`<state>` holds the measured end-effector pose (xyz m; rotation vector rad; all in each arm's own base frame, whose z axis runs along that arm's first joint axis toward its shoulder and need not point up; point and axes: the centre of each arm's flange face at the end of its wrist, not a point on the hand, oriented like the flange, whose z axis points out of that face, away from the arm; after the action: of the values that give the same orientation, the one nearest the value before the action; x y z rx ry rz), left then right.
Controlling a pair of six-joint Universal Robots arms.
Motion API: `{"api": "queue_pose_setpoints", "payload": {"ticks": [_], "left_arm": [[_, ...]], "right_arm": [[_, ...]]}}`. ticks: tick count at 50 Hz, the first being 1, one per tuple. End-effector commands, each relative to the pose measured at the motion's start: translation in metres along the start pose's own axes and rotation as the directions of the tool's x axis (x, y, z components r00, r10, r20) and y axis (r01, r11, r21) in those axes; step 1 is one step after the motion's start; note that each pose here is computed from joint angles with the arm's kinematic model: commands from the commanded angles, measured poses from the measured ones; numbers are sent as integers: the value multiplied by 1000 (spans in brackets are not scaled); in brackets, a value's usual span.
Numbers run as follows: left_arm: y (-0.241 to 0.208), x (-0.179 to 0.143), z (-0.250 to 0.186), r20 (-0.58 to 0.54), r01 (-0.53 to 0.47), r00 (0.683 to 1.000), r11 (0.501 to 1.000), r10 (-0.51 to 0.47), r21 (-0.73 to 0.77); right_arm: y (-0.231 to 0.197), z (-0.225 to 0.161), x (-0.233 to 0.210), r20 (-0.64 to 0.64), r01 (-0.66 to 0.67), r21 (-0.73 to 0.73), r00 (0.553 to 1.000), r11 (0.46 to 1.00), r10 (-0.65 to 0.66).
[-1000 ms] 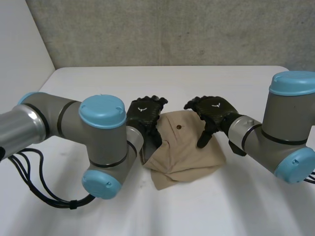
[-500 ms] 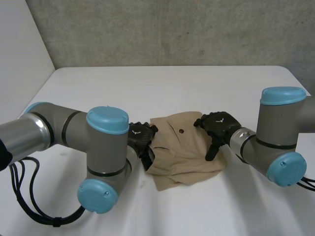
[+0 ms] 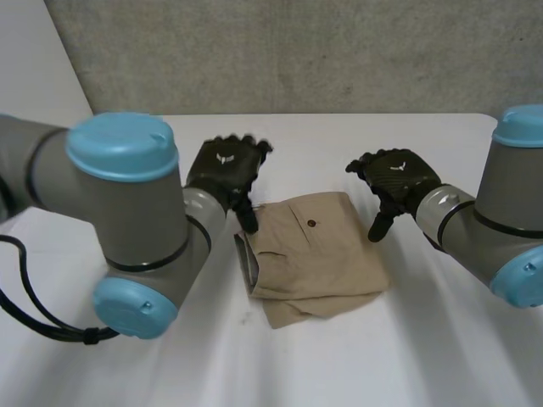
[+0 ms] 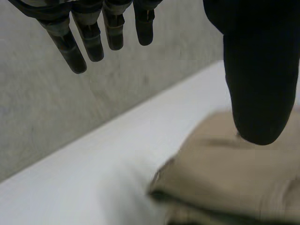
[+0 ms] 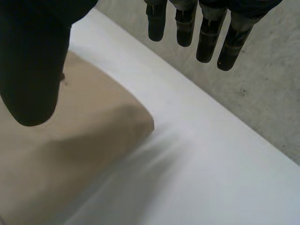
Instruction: Fold the shorts.
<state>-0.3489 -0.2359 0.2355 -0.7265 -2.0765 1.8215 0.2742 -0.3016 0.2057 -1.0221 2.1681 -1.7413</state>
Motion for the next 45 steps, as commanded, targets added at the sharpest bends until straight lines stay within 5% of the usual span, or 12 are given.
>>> {"api": "queue_pose_setpoints", "payload": {"ticks": [1,10,18,25,35,45], "left_arm": [[8,12,6,-79,174,981,984,-176,-21],[82,26,29,-13,155,987,970,-160,-187],[106,12,25,49,27,999,958,-14,-284],[117,13,11,30,-10,999,939,21,-343],[60,16,-5,13,5,1000,978,-2,-209],[-35,-30,-28,116,63,991,997,-68,42]], "right_arm": [[2,-1,-6,15,-14,-7,1000,1000,14],[23,14,-13,49,-23,-53,998,998,25],[47,25,-18,62,-22,-120,998,993,29],[55,23,-20,84,34,-164,996,986,-21],[35,9,-18,92,71,-157,994,985,-57],[-60,-33,15,-68,-6,123,998,992,14]]}}
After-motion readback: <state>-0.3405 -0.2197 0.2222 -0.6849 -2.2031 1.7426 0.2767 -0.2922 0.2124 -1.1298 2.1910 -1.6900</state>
